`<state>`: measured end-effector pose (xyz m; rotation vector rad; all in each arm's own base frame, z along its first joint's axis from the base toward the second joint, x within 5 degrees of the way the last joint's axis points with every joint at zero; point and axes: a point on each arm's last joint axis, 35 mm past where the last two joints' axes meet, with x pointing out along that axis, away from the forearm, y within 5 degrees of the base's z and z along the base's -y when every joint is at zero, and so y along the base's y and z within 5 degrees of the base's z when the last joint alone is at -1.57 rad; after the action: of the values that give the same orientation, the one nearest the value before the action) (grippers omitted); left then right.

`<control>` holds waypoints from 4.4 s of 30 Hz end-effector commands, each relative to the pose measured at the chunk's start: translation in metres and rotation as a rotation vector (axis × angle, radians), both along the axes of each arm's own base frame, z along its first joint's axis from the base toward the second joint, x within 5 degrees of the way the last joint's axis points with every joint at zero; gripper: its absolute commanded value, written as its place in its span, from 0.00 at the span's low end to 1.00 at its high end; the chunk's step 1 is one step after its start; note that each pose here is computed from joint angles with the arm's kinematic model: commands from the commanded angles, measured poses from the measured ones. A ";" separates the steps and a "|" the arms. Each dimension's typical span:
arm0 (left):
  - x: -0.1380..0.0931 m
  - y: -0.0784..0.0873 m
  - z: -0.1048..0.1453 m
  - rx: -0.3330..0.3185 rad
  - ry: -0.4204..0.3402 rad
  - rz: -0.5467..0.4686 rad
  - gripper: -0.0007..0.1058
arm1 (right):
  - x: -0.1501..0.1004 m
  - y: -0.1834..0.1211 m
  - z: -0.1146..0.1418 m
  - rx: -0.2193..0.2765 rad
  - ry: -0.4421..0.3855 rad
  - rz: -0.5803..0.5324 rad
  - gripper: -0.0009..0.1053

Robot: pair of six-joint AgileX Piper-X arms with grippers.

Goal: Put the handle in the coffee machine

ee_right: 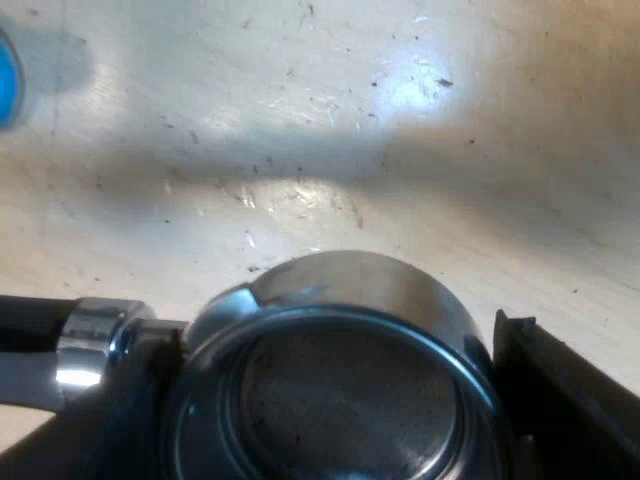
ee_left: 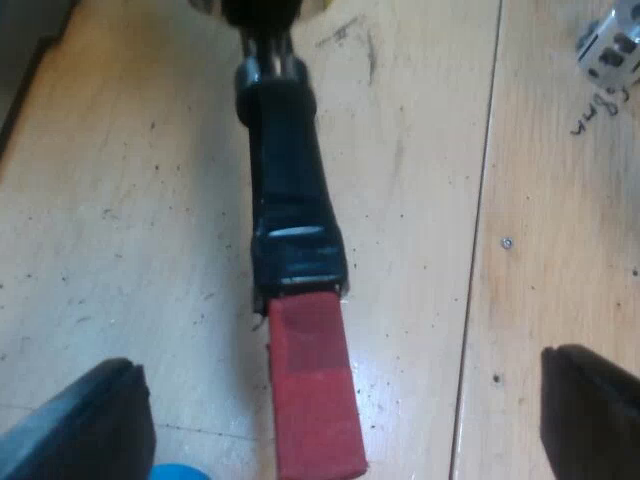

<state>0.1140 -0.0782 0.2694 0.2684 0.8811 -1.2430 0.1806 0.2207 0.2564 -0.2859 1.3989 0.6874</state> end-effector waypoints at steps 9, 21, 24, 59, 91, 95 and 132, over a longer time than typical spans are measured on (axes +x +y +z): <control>0.006 -0.004 -0.011 -0.009 -0.029 -0.051 0.76 | 0.000 0.004 0.026 0.122 0.014 0.006 0.01; 0.014 -0.007 -0.022 -0.010 -0.076 -0.041 0.76 | 0.000 0.006 0.030 0.148 0.038 -0.008 0.01; 0.011 -0.005 -0.032 0.021 -0.062 -0.034 0.76 | 0.000 0.006 0.030 0.154 0.046 -0.008 0.01; 0.018 -0.008 -0.030 0.006 -0.137 -0.027 0.11 | 0.001 0.006 0.030 0.144 0.023 -0.017 0.01; 0.018 -0.006 -0.030 -0.035 -0.114 -0.029 0.01 | 0.001 0.008 0.044 0.112 -0.199 0.006 0.75; 0.022 0.000 -0.030 -0.032 -0.115 0.015 0.01 | -0.014 0.012 0.053 0.067 -0.312 0.013 0.75; 0.042 0.057 -0.026 -0.095 -0.170 0.374 0.01 | -0.096 0.070 -0.002 0.171 -1.151 -0.272 0.63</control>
<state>0.1525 -0.0195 0.2393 0.1317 0.7423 -0.8641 0.0839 0.2900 0.2520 -0.2878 0.2801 0.3088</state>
